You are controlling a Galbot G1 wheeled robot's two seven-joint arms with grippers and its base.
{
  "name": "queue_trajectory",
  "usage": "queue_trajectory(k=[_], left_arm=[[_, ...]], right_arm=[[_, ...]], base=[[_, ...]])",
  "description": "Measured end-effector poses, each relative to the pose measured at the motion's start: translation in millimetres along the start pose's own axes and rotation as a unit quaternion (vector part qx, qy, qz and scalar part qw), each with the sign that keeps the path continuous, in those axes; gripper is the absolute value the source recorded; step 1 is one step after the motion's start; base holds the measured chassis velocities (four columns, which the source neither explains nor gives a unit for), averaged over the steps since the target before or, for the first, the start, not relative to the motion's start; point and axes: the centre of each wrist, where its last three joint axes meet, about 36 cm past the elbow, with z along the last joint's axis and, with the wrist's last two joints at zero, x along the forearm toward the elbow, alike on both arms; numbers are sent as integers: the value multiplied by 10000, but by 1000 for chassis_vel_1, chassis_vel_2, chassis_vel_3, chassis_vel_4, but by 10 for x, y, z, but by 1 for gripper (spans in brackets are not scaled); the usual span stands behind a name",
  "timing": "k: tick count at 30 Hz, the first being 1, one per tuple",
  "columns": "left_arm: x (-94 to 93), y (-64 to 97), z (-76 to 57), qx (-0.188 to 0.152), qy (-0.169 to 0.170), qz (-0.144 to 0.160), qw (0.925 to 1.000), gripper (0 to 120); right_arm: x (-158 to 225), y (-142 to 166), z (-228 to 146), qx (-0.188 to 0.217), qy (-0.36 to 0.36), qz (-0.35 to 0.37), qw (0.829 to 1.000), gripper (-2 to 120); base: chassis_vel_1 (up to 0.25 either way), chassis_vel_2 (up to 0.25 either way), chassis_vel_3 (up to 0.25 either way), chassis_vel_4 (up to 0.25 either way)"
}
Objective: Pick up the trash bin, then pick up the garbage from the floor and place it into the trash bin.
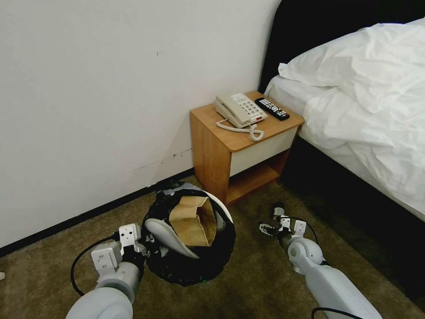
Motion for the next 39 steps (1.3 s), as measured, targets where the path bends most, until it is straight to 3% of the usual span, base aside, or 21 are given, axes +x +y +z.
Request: queue_trajectory(k=[19, 39], left_arm=[[-78, 10, -31, 56, -27, 3, 10000, 0], [-144, 50, -54, 79, 15, -23, 10000, 0]], right_arm=[[-232, -273, -65, -95, 87, 295, 9995, 100], [-546, 11, -151, -319, 28, 126, 9994, 100]], base=[[0, 0, 0, 0], [0, 0, 0, 0]])
